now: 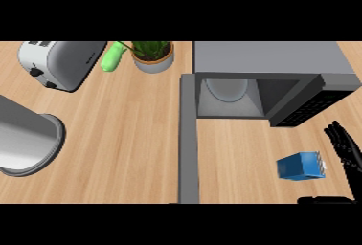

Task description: Pick up the milk, place it into the microwave and close the microwave

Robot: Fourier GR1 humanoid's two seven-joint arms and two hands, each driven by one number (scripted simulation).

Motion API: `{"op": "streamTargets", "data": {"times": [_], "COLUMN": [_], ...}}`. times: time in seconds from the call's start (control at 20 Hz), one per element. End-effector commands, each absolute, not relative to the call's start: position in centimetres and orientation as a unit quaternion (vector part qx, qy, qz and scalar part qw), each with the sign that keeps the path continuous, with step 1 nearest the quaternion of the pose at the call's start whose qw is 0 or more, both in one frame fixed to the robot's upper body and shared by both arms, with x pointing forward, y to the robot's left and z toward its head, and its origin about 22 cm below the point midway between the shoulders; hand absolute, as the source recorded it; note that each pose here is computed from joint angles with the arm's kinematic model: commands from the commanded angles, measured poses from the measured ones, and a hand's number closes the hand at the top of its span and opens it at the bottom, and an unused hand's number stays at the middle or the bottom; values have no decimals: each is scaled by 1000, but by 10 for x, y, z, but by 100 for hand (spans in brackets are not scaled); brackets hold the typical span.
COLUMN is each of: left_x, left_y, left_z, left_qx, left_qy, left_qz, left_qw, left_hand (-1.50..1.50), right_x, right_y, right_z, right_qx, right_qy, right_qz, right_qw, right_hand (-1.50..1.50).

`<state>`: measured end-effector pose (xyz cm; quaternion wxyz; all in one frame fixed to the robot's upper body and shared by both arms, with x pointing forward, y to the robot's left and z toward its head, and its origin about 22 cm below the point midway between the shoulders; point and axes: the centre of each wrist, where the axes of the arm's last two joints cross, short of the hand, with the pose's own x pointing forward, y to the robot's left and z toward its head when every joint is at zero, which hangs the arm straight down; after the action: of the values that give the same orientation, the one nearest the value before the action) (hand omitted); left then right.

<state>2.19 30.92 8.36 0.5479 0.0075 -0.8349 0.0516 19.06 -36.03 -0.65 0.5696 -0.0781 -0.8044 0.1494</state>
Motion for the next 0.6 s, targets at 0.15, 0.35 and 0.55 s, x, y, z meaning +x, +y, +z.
{"op": "streamTargets", "data": {"times": [0.15,0.35,0.55], "left_x": [15,21,17], "left_y": [318,325,311], "left_z": [82,76,84], "left_qx": [6,17,3], "left_qy": [-839,-841,-840], "left_qz": [50,61,62], "left_qw": [542,537,539], "left_hand": [-150,-150,-150], "right_x": [205,195,194], "right_y": [-361,-360,-361], "right_z": [-34,-60,-91], "right_qx": [-50,-28,-37], "right_qy": [-798,-796,-776], "right_qz": [168,176,190], "right_qw": [577,579,600], "right_hand": [-150,-150,-150]}}
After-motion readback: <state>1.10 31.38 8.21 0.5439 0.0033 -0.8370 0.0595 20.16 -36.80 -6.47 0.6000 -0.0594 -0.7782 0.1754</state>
